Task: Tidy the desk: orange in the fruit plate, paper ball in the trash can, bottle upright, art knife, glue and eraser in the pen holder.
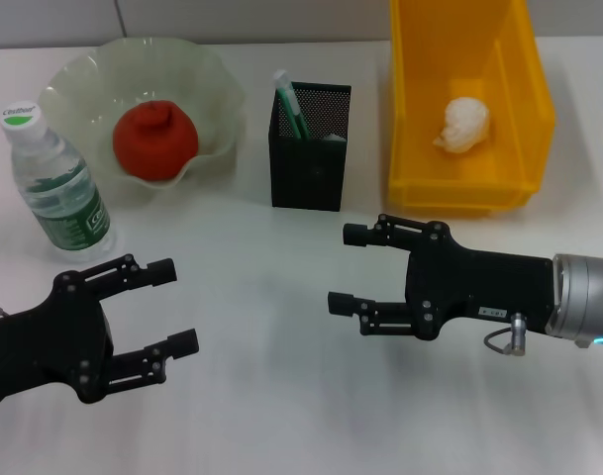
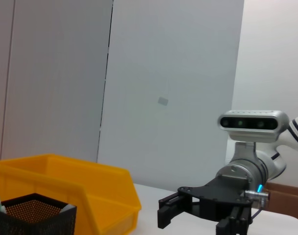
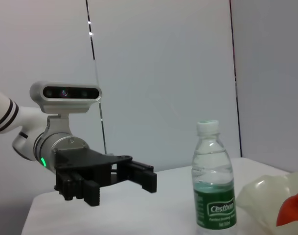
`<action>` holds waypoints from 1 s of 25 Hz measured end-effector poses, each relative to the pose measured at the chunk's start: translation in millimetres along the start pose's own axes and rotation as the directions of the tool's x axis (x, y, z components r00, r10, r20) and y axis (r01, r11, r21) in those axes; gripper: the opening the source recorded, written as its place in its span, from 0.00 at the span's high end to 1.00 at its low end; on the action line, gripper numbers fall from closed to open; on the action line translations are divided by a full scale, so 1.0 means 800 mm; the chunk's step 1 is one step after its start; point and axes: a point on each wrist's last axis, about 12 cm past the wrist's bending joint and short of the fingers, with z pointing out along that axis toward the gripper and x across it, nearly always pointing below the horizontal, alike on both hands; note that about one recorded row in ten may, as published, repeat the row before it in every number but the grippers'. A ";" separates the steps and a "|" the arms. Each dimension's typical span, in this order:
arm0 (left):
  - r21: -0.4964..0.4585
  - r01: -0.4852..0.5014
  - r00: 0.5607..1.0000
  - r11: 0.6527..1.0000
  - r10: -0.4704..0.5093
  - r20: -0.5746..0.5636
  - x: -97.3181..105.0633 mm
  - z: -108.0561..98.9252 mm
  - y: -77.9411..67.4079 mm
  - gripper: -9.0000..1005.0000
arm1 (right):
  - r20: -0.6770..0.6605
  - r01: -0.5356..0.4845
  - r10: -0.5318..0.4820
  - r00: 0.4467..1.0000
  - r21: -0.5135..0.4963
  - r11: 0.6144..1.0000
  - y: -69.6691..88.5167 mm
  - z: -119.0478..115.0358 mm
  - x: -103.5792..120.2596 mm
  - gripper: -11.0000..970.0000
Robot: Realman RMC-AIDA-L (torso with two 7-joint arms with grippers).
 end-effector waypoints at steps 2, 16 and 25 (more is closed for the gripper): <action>-0.002 -0.002 1.000 1.000 0.002 -0.002 0.000 0.000 0.000 0.23 | 0.005 0.003 -0.003 1.000 0.006 1.000 0.000 0.000 0.000 0.18; 0.017 -0.022 0.999 1.000 0.023 -0.046 0.005 0.010 0.004 0.23 | 0.014 0.006 -0.006 1.000 0.003 1.000 -0.001 0.000 -0.002 0.18; 0.035 -0.029 0.998 0.999 0.031 -0.055 0.002 0.011 0.006 0.23 | 0.011 0.004 -0.004 1.000 -0.006 1.000 0.000 0.000 -0.002 0.18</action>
